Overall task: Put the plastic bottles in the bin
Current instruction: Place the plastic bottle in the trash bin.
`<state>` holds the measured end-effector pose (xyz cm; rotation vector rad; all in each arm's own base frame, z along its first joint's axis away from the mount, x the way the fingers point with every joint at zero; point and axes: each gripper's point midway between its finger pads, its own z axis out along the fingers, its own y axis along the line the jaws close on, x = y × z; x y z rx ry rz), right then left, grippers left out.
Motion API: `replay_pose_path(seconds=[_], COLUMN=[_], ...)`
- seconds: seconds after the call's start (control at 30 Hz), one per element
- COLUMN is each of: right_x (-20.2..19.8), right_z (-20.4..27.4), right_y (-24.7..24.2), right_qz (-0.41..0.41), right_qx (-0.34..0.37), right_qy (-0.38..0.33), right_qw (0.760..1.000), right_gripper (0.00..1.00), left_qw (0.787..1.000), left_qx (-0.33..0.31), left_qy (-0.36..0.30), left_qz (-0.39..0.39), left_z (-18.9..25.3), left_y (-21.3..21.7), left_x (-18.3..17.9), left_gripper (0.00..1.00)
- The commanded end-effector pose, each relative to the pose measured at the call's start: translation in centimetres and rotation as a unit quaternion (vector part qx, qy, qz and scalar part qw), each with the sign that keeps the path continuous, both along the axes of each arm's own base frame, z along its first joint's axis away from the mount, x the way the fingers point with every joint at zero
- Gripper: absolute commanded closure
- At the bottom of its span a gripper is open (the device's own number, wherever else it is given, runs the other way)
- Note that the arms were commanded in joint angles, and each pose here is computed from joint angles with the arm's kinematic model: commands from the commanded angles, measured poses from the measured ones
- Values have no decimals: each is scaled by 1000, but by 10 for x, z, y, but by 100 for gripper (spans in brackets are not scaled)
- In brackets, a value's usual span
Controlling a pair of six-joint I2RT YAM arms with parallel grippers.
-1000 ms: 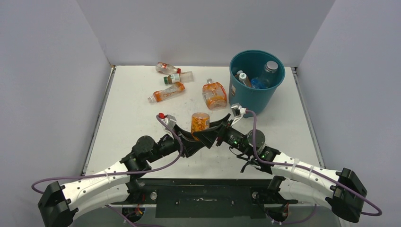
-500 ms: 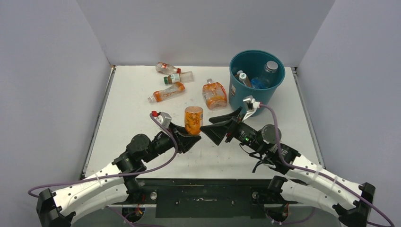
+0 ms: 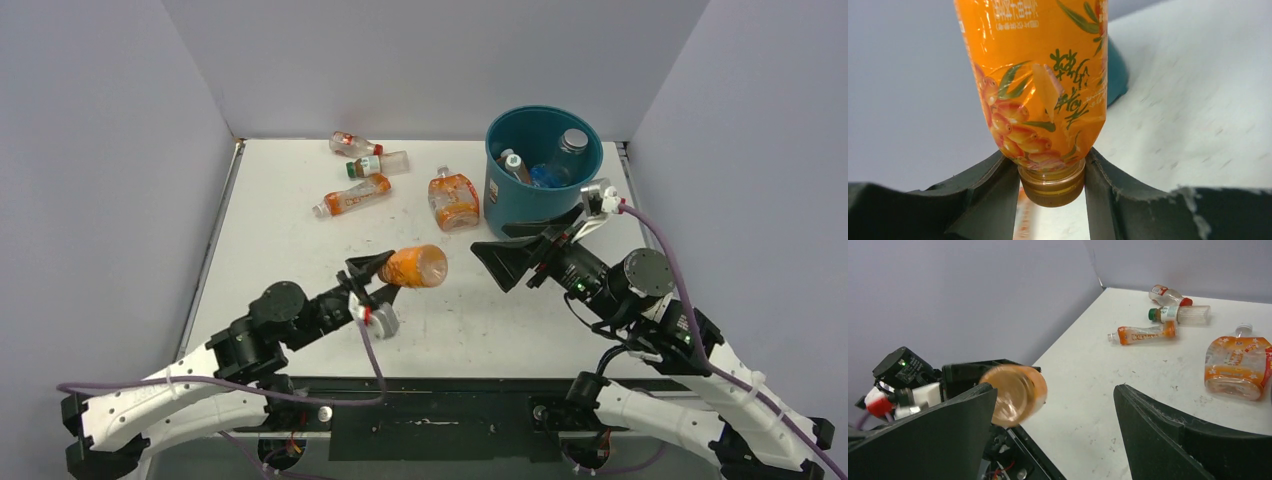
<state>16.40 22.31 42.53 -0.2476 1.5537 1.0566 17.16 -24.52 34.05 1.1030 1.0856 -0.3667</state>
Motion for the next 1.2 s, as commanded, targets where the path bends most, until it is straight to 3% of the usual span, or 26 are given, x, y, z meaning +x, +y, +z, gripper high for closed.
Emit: replay_pose_path(seconds=[0.0, 0.03, 0.1, 0.33, 0.57, 0.83, 1.07, 1.17], right_x=[-7, -10, -17, -27, -21, -19, -15, -14], right_z=[-35, -43, -61, -103, -135, -150, -176, -178], right_y=[5, 9, 20, 39, 54, 72, 83, 88], right_qz=[31, 47, 82, 144, 175, 218, 237, 242], right_qx=[-99, -112, -142, -185, -241, -266, -272, -263], right_qy=[29, 37, 52, 79, 91, 119, 163, 170], right_qw=[994, 992, 985, 969, 950, 932, 918, 919], right_gripper=[10, 10, 10, 10, 10, 9, 2, 7], left_qw=[918, 898, 880, 852, 820, 801, 799, 799], left_qx=[273, 304, 317, 329, 377, 396, 393, 393], left_qy=[-285, -314, -350, -407, -430, -446, -452, -453], left_qz=[40, 41, 50, 26, -30, -43, -42, -43], left_z=[-43, -46, -34, -15, -28, -20, -15, -14], left_y=[3, 2, -3, -19, -29, -30, -30, -30], left_x=[20, 23, 27, 19, -4, -12, -13, -14], left_gripper=[100, 100, 100, 100, 100, 100, 100, 100])
